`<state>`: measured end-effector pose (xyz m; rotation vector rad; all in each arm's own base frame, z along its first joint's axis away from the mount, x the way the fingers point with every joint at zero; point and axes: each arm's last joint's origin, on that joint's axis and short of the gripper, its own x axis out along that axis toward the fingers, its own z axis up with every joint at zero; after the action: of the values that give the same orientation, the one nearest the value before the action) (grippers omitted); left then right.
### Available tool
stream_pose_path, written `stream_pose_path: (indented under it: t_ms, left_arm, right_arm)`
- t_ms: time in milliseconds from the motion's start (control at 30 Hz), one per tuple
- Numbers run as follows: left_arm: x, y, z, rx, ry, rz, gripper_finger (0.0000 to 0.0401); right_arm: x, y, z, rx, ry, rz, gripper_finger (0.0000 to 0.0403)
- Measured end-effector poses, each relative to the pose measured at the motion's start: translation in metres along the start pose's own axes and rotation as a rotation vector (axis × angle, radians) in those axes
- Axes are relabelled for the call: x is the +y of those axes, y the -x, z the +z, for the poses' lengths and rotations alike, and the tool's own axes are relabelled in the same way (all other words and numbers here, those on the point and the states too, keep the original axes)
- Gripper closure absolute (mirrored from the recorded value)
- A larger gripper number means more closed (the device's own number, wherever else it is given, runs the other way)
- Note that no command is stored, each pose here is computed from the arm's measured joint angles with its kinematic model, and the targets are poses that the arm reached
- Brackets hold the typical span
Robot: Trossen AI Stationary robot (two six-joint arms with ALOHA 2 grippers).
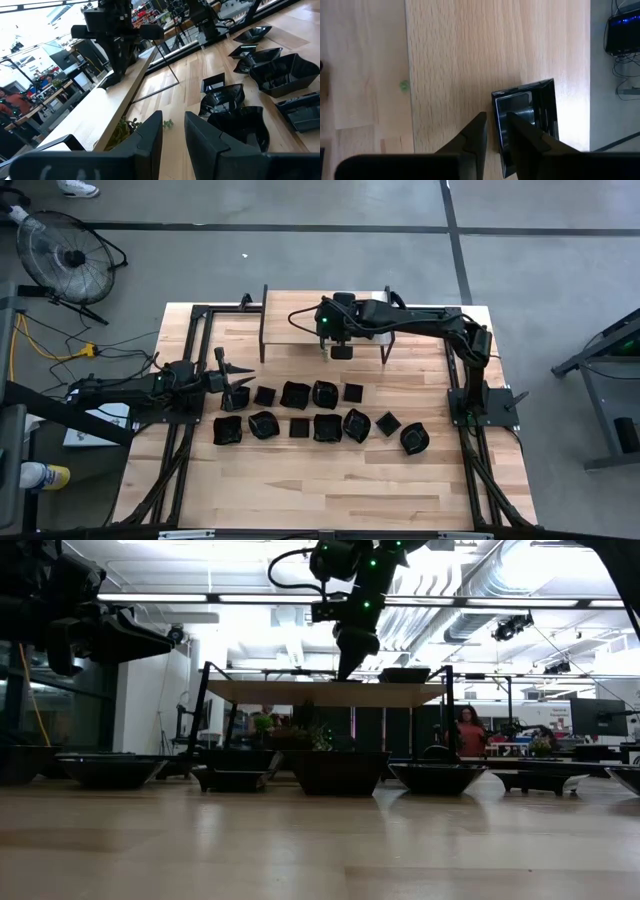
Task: Pick & Place Mini shaped plates
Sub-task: Put the leaf shaped plate on the shelf
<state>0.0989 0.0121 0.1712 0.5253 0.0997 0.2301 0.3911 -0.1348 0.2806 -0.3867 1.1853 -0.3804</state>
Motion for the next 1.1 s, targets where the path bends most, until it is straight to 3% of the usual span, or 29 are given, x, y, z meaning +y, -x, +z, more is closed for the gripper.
stream_pose_path:
  t_ms: [233, 500, 633, 867, 1100]
  left_arm:
    - [0.0, 0.0, 0.0, -0.001, 0.0, 0.0, 0.0323]
    - [0.0, 0.0, 0.0, -0.001, 0.0, -0.001, 0.0323]
    - [0.0, 0.0, 0.0, -0.001, 0.0, -0.001, 0.0323]
    - [0.0, 0.0, 0.0, -0.001, 0.0, -0.001, 0.0323]
    - [0.0, 0.0, 0.0, -0.001, 0.0, -0.001, 0.0323]
  right_arm:
    - [-0.003, 0.007, -0.001, -0.013, -0.007, -0.016, 0.0334]
    - [-0.017, 0.056, -0.009, -0.095, -0.065, -0.04, 0.0334]
    - [-0.017, 0.084, -0.022, -0.077, -0.099, 0.003, 0.0334]
    - [0.003, 0.116, -0.045, 0.064, -0.172, 0.119, 0.0334]
    - [0.041, 0.128, -0.056, 0.208, -0.203, 0.168, 0.0334]
